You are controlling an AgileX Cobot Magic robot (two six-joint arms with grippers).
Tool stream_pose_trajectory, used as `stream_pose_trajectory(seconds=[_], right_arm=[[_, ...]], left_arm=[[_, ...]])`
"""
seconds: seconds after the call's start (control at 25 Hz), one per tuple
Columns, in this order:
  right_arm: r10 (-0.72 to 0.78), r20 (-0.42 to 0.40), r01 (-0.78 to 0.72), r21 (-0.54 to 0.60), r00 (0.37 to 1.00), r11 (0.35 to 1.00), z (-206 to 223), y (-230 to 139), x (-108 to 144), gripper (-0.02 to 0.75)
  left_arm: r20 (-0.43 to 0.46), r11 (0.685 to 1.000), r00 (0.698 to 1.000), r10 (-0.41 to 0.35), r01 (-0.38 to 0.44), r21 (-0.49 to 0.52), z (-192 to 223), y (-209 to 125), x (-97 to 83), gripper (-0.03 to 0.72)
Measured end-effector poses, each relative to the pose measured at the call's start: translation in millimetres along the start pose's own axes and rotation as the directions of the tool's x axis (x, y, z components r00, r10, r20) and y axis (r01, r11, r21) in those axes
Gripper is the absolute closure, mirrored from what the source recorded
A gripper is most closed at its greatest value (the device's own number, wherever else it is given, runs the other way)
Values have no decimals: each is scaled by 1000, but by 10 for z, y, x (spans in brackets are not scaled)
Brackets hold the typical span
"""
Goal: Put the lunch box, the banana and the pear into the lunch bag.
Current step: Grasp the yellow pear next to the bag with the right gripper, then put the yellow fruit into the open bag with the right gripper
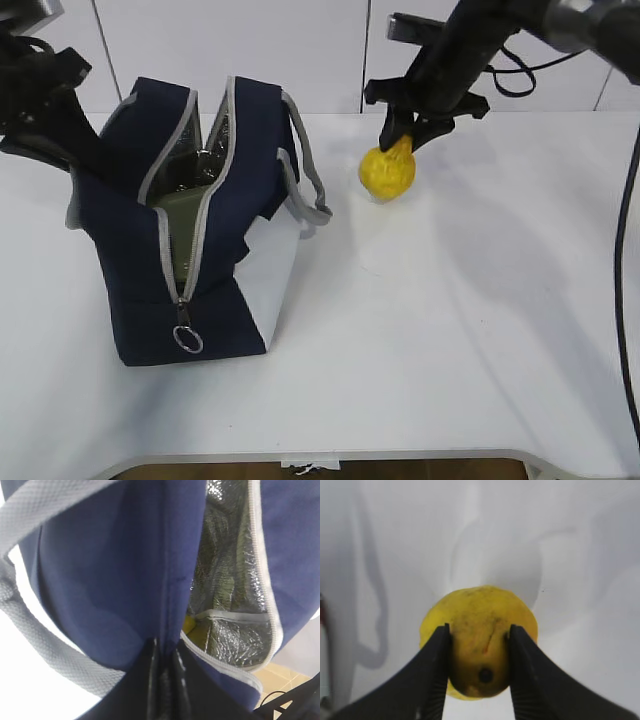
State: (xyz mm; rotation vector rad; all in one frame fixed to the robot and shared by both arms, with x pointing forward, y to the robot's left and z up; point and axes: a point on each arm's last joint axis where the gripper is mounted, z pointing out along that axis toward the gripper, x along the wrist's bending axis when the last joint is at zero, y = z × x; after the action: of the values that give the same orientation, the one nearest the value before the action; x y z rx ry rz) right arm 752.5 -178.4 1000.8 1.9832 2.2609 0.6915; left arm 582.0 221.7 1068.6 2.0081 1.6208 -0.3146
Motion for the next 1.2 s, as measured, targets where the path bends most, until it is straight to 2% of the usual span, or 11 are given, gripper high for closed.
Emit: stream_pose_trajectory(seconds=[0.16, 0.28, 0.4, 0.52, 0.68, 0.84, 1.08, 1.2], right_arm=[[-25, -48, 21, -68, 999, 997, -400, 57, 128, 477], [-58, -120, 38, -164, 991, 986, -916, 87, 310, 477], [-104, -248, 44, -237, 963, 971, -1339, 65, 516, 479], [-173, -398, 57, -288, 901, 956, -1609, 23, 736, 479], [-217, -477, 92, -271, 852, 958, -1569, -47, 981, 479], [-215, -510, 127, -203, 833, 971, -1365, -154, 1179, 479], [-248, -588, 194, -154, 770, 969, -1035, -258, 1496, 479], [-234, -596, 207, -116, 768, 972, -832, -289, 1553, 479]], left_arm=[[0, 1000, 1000, 0, 0, 0, 0, 0, 0, 675], [0, 1000, 1000, 0, 0, 0, 0, 0, 0, 675], [-2, 1000, 1000, 1, -1, 0, 0, 0, 1, 675], [-2, 1000, 1000, 1, -1, 0, 0, 0, 1, 675], [-2, 1000, 1000, 1, -1, 0, 0, 0, 1, 675], [-2, 1000, 1000, 1, -1, 0, 0, 0, 1, 675], [-2, 1000, 1000, 1, -1, 0, 0, 0, 1, 675], [-2, 1000, 1000, 1, -1, 0, 0, 0, 1, 675]])
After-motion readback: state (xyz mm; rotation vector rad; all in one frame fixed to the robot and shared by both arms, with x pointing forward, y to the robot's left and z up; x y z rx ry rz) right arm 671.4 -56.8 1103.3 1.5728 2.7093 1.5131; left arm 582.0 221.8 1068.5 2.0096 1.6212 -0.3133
